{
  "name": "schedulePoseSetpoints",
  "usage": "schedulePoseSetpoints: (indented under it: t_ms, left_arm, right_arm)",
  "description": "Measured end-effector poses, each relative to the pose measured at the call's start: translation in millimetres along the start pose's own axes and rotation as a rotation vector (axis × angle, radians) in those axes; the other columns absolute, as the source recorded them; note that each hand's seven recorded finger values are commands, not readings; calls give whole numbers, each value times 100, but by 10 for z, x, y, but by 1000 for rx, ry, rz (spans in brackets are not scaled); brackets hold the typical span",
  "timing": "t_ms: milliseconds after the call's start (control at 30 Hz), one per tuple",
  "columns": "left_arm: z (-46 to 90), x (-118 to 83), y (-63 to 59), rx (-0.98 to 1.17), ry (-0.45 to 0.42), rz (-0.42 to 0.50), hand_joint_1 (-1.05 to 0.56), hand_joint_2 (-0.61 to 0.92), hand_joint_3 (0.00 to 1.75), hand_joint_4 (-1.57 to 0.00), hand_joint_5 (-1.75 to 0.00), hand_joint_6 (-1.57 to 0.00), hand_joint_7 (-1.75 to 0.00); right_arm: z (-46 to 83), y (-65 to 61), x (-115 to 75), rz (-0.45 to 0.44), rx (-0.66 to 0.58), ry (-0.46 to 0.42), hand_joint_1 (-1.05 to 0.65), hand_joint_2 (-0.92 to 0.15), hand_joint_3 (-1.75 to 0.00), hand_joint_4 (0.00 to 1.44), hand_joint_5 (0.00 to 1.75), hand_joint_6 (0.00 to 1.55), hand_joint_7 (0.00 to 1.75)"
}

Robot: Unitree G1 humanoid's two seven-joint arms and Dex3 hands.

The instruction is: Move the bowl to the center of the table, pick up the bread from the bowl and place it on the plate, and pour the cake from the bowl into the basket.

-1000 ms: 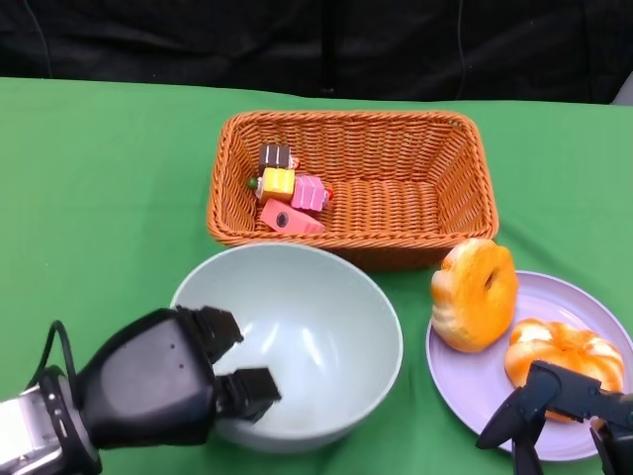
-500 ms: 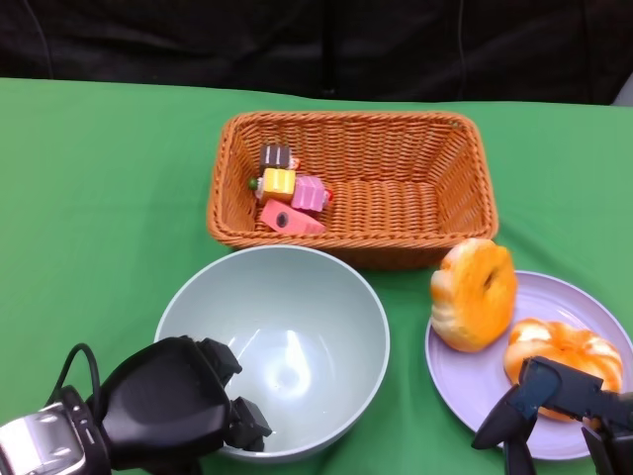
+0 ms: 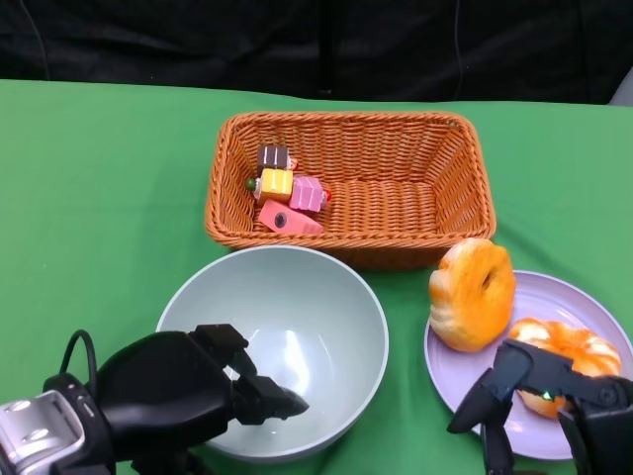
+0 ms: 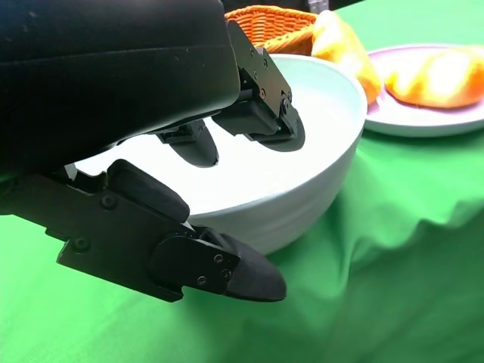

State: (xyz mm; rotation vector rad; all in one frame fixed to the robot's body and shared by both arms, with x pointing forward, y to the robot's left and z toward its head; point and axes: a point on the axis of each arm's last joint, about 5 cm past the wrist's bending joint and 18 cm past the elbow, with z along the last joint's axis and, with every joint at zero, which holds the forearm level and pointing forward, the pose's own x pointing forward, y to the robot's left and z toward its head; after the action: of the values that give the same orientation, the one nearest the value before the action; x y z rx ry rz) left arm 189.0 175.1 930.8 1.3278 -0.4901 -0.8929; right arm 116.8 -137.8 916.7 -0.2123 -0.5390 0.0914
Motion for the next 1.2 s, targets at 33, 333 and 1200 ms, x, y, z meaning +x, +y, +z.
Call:
schedulePoseSetpoints:
  t_ms: [33, 333, 1200]
  left_arm:
    - [1, -3, 3, -1, 3, -1, -79, 92, 20, -16, -66, -42, 0]
    - [49, -279, 48, -414, -58, 327, -65, 92, 35, -38, -79, -59, -10]
    - [538, -183, -303, -1084, 3, 911, -11, 31, 166, -104, -175, -84, -172]
  right_arm:
    - [0, 2, 2, 1, 1, 0, 0, -18, -174, 89, 170, 83, 138]
    - [14, 117, 135, 56, 46, -1, 1, -18, -175, 91, 168, 85, 139]
    - [-174, 190, 149, 95, 119, -53, -4, -19, -175, 91, 175, 84, 149]
